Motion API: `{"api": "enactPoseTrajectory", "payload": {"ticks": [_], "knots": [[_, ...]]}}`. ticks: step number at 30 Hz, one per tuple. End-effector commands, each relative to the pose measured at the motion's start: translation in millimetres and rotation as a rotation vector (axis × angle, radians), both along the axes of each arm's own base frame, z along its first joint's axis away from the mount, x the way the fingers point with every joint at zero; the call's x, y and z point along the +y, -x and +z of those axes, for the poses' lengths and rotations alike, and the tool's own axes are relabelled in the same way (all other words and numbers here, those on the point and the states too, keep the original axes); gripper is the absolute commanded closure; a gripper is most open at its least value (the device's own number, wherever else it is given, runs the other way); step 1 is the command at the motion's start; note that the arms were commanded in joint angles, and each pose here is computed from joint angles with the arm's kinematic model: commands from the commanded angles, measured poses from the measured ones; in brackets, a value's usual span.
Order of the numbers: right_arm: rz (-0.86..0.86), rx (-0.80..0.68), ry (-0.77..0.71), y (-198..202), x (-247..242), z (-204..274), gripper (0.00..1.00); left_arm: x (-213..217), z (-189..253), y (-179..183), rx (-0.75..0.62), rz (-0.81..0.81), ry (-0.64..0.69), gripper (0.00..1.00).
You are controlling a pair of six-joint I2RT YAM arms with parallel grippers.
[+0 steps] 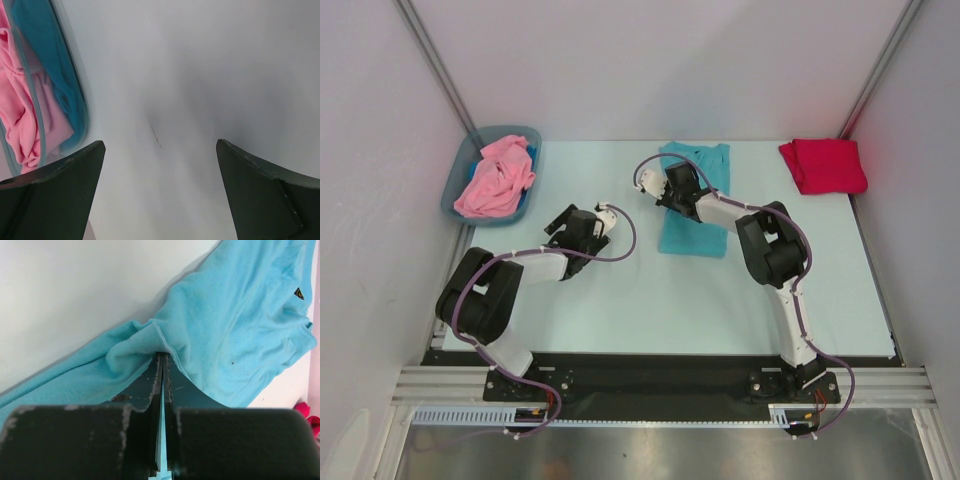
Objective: Fold and stack the t-shirts
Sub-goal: Fold the tshirt
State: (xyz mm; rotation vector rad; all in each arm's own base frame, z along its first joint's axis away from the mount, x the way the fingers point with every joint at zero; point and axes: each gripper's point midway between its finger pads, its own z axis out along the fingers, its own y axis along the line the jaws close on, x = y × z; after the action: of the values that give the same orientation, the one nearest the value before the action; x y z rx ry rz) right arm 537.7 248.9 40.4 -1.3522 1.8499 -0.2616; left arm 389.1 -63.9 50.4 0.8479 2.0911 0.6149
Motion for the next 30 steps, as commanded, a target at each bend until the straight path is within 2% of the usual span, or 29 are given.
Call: {"api": "enactPoseTrajectory", "payload": {"ticks": [1, 6, 12, 23, 30], "knots": [[0.002, -0.087, -0.045, -7.6, 8.6, 41.2, 1.00, -2.8, 10.2, -9.9, -0.046, 0.019, 0.033, 0.00], [0.003, -0.113, -0.043, -8.6, 5.5, 51.8, 1.00, -3.1, 10.3, -11.7, -0.046, 0.018, 0.032, 0.00], [-0.010, -0.108, -0.023, -13.4, -1.7, 40.8, 1.00, -2.4, 10.9, -9.2, -0.047, 0.019, 0.036, 0.00], [-0.042, -0.162, 0.008, -19.1, -21.0, 65.2, 1.00, -2.9, 10.7, -9.3, -0.047, 0.016, 0.034, 0.00], [-0.067, -0.136, 0.037, -20.4, -36.9, 43.1, 1.00, -2.9, 11.8, -8.7, -0.049, 0.014, 0.035, 0.00]]}}
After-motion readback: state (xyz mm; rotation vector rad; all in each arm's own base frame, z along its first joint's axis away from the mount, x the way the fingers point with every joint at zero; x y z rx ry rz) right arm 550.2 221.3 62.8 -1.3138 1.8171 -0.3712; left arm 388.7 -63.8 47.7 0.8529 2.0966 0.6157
